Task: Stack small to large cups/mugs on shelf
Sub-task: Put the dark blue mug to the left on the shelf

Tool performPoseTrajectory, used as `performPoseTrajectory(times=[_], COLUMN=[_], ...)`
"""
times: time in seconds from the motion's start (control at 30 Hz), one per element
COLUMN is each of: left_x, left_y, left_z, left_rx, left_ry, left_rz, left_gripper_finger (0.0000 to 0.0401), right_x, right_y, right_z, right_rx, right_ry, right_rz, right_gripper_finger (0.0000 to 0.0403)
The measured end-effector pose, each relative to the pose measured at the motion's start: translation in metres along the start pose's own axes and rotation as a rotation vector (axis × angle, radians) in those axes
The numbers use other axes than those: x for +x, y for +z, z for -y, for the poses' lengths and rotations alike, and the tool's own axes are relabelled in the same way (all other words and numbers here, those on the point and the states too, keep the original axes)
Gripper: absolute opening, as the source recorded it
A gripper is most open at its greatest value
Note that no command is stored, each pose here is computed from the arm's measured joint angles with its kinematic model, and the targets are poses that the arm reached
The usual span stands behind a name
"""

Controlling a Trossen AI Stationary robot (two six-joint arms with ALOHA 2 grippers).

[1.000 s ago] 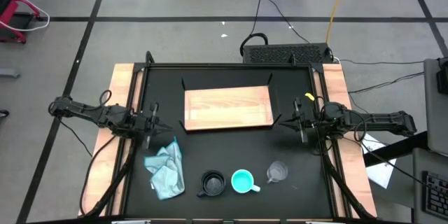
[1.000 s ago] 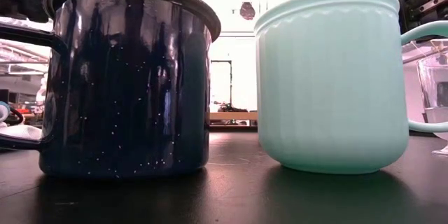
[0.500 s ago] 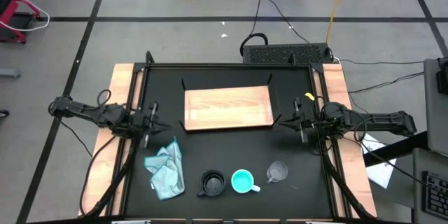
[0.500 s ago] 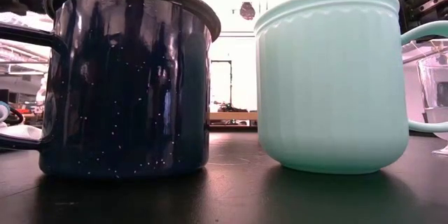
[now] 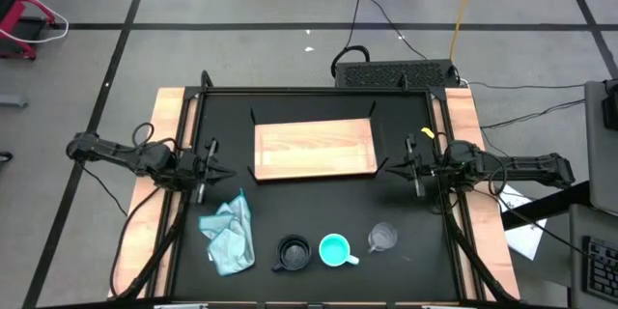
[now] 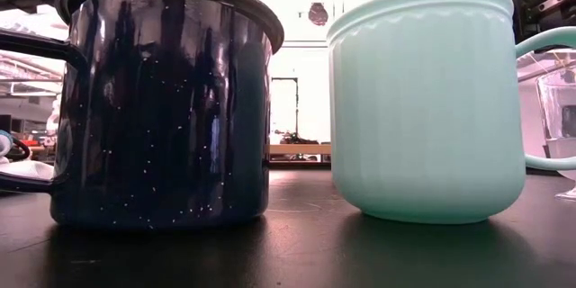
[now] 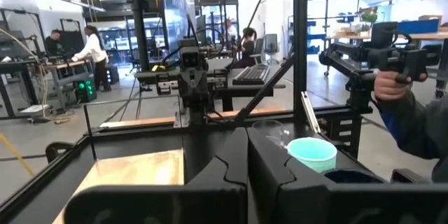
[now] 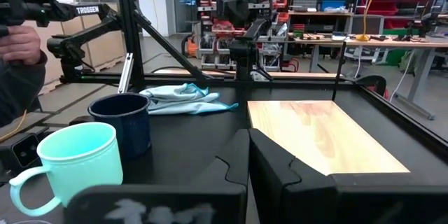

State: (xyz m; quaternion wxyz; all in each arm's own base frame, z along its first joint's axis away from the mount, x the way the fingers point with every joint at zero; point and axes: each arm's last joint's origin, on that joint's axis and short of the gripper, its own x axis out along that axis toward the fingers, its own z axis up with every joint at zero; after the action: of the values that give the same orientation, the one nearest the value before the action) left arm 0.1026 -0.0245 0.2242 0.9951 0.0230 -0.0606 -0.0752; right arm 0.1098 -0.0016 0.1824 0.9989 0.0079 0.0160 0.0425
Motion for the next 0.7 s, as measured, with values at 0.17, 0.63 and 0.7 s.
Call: performPoseTrajectory(times=[0.17,0.63,0.7], left_x=[0.0012,0.0048,0.0074], left_y=[0.0022,0.0011,-0.0009], left_z=[0.0000,-0.0003,0.0001], left_rx=[0.007,-0.006,-0.022], left_ry=[0.001,0.025,0.024], left_rz=[0.023,0.013,-0.006], left_gripper_finger=[0.0002,0.0005,0.0004], right_x=[0.0000,0.0000,0.0000], right_y=[0.0000,0.0000,0.0000], right_z=[0.0000,0.0000,0.0000], right_rx=[-0.001,-0.010,-0.010], right_ry=[0.000,0.000,0.000], right_rz=[0.000,0.000,0.000], right_gripper_finger=[0.0000,0.0000,0.0000])
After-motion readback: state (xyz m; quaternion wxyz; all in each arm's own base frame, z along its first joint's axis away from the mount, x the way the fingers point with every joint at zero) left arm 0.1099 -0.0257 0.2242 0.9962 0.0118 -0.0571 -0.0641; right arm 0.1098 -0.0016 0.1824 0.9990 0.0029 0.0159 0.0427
